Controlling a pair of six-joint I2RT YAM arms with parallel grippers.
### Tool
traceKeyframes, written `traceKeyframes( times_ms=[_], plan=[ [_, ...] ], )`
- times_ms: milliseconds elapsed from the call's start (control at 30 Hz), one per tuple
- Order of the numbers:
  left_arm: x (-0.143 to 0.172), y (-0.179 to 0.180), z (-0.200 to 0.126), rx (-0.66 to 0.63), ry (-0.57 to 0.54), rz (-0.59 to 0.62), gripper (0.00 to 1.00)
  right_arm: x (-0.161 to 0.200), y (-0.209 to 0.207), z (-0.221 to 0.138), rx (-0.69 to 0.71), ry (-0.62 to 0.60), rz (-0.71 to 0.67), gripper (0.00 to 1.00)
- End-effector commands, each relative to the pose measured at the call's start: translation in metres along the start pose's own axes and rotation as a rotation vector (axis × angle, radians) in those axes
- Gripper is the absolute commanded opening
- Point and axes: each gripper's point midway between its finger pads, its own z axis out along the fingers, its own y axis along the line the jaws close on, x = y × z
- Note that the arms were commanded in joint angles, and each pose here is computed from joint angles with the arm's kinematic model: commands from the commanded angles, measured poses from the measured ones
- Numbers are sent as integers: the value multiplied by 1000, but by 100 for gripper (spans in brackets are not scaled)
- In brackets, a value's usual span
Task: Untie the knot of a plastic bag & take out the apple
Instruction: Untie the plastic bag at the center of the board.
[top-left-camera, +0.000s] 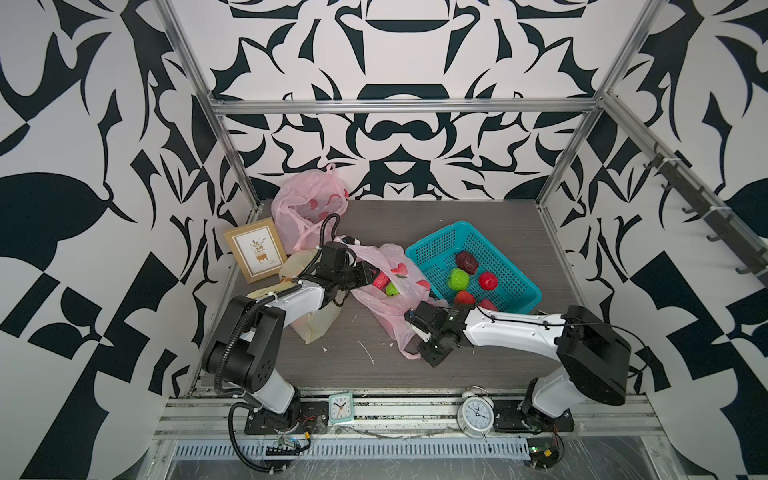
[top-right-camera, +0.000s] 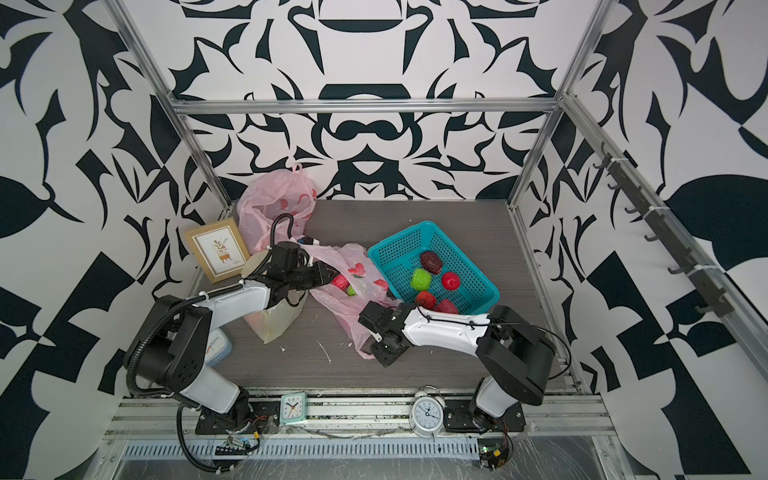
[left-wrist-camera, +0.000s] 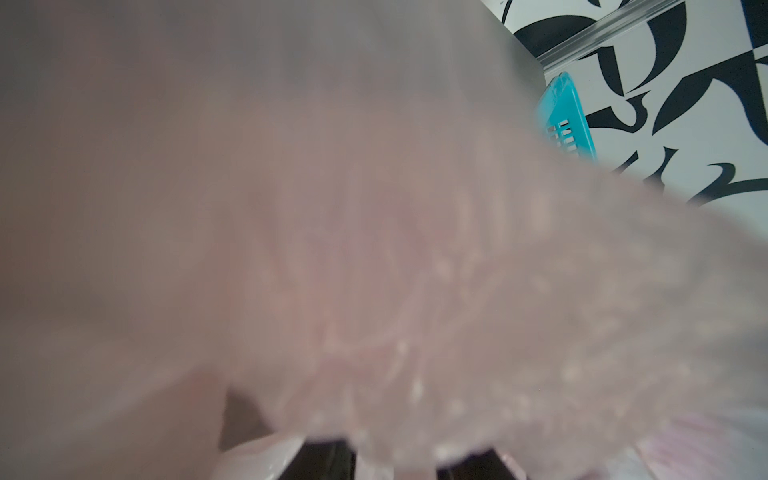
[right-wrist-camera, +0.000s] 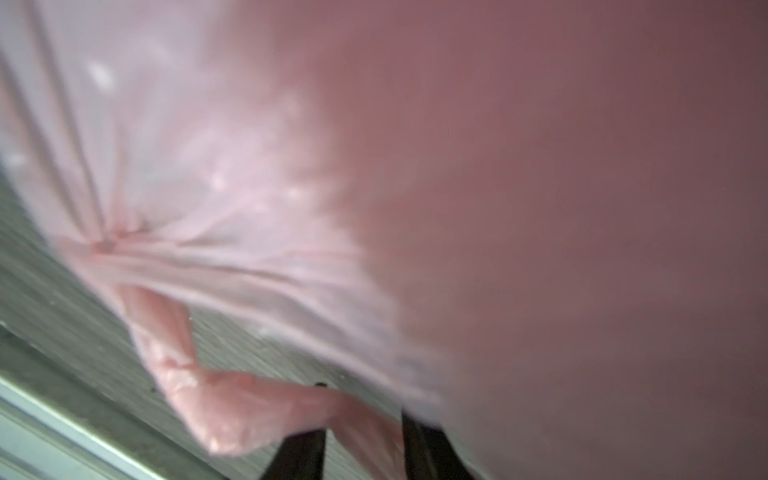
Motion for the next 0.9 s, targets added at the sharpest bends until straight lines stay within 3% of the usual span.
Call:
traceKeyframes(
  times_ms=[0,267,300,367,500,633,867],
  plan=[
    [-3,-4,-3,27,-16,5,32,-21,-2,-34,20,-119,-64,44],
    [4,-13,-16,48,-17,9,32,-81,50,-146,-268,-551,-148,54],
    [3,-15,-18,54,-21,13,32,-90,52,-157,-281,-600,-141,54],
    [5,-18,-20,57,-21,17,32,-109,57,-171,-314,-673,-98,43],
    [8,-25,-20,59,-15,33,32,-151,54,-154,-272,-685,31,19],
    [16,-29,-13,62,16,44,32,-179,41,-118,-127,-676,151,17],
    [18,-30,-3,63,33,46,32,-200,6,-92,171,-699,235,17]
  ],
)
